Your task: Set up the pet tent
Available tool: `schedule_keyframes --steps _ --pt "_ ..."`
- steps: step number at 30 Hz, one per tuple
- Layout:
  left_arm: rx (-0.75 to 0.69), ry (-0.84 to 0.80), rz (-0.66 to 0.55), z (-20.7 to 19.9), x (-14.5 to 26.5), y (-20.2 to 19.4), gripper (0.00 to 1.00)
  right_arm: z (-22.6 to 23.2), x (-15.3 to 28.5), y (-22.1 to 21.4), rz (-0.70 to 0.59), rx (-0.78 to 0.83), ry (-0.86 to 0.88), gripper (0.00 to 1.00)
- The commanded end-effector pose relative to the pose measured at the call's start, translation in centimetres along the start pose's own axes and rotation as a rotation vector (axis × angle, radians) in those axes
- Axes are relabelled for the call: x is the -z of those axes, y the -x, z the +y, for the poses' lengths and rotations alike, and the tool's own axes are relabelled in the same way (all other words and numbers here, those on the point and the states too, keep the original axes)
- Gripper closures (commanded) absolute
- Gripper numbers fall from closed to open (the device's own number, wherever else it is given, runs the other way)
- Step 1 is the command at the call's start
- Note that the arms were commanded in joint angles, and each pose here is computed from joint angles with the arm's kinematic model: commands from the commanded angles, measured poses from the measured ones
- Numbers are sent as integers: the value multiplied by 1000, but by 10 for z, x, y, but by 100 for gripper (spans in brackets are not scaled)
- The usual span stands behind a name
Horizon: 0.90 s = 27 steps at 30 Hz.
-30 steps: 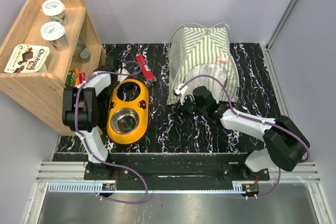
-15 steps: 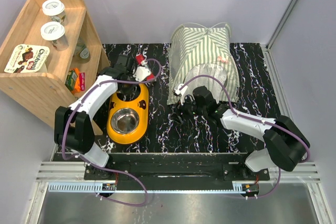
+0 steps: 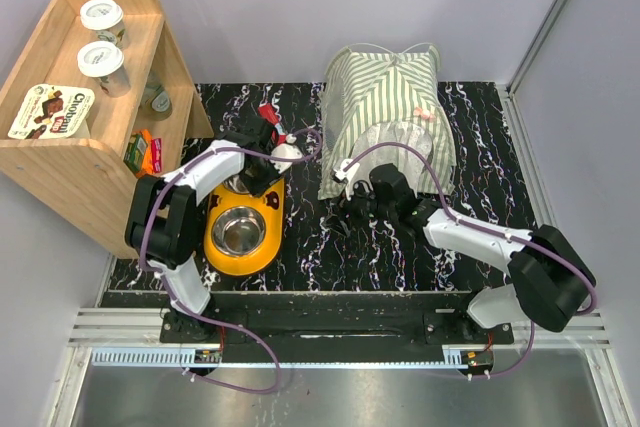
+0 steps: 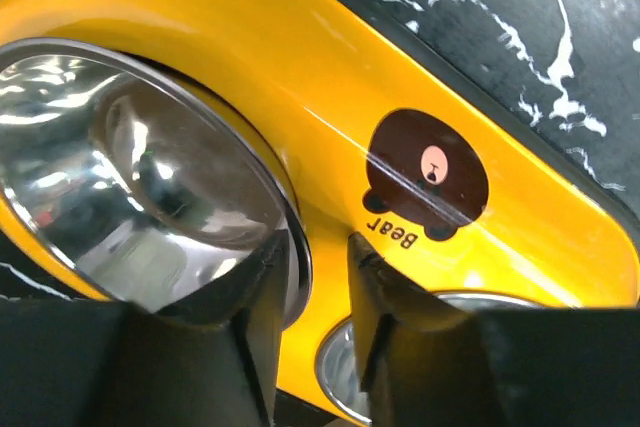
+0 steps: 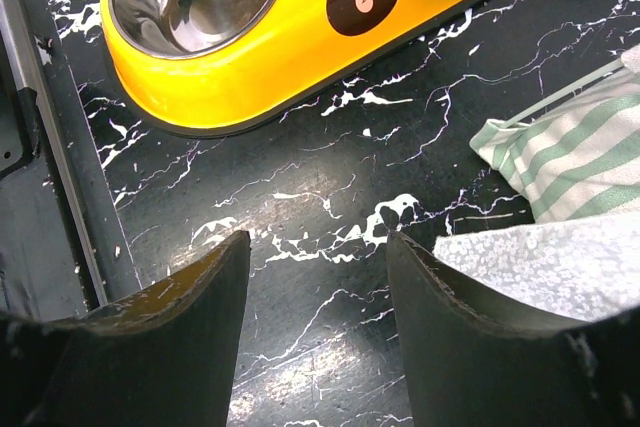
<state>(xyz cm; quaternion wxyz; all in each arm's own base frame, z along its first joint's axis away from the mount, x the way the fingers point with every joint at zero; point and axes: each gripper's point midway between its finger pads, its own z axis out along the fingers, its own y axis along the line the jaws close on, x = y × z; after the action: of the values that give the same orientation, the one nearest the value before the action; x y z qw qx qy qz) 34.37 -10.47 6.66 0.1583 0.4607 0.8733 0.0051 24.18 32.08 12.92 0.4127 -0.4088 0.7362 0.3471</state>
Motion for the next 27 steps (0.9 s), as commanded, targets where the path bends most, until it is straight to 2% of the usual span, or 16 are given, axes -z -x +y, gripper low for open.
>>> schedule_keyframes --steps 1,7,10,12,14,16,21,27 --pt "5 -131 -58 -26 -4 9 55 6 8 21 -47 15 3 37" --pt "-24 -153 -127 -29 25 19 26 6 8 23 -51 12 2 37" --pt "7 -83 -163 -9 49 19 25 8 7 23 -48 6 11 37" --pt "92 7 -177 20 67 12 30 8 7 21 -45 2 11 37" --pt "172 89 -150 45 77 -8 49 8 7 19 -45 -1 11 37" --pt "201 151 -91 57 80 -35 62 9 7 19 -46 0 14 37" --pt "174 275 95 59 62 -96 73 8 6 17 -45 -1 16 37" --pt "188 314 189 69 28 -134 75 10 8 20 -52 2 19 37"
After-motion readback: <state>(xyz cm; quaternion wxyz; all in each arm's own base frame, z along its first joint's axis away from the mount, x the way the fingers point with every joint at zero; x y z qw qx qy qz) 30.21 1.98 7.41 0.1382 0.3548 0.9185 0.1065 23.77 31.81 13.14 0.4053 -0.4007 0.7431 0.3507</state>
